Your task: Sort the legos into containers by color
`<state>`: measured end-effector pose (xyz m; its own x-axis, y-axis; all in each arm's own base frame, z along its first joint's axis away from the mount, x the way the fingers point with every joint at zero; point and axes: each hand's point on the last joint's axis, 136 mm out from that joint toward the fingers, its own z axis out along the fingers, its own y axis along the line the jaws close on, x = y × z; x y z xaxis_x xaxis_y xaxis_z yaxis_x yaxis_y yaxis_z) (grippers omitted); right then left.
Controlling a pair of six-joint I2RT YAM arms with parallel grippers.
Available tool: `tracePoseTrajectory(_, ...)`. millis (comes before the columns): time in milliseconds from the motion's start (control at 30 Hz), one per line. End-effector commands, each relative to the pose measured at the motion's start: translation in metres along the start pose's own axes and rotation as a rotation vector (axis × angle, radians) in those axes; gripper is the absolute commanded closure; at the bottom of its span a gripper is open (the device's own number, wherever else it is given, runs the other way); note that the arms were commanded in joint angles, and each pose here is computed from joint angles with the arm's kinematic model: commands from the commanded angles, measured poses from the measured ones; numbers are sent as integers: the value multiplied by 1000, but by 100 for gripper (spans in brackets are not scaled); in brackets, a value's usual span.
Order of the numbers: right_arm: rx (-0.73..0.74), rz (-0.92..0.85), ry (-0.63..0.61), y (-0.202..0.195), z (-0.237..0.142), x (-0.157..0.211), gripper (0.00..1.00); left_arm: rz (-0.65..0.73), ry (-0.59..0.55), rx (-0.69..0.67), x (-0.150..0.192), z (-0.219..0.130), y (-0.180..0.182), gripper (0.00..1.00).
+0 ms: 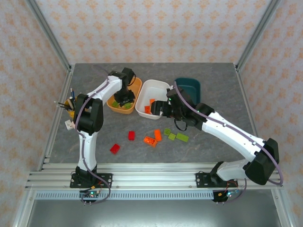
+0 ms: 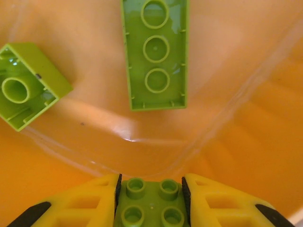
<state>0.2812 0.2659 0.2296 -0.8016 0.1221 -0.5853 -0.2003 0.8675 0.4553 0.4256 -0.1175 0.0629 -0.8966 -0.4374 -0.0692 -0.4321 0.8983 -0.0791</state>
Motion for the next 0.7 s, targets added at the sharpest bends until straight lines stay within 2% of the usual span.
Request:
tracePoseTrajectory(0,3,28,6,-5,3,3,10,-12,-13,20,-12,-1,-3,66)
tracePoseTrajectory(400,2,16,43,0,17,6,10,-40,-5,22,-23,14,-6,61)
tracePoseTrajectory(533,6,5,70,0,21,10,9,-47,-18,41,-24,6,-8,53)
tracePoseTrajectory(667,21,-9,94,-4,22,16,10,-49,-59,69,-27,-18,-10,45)
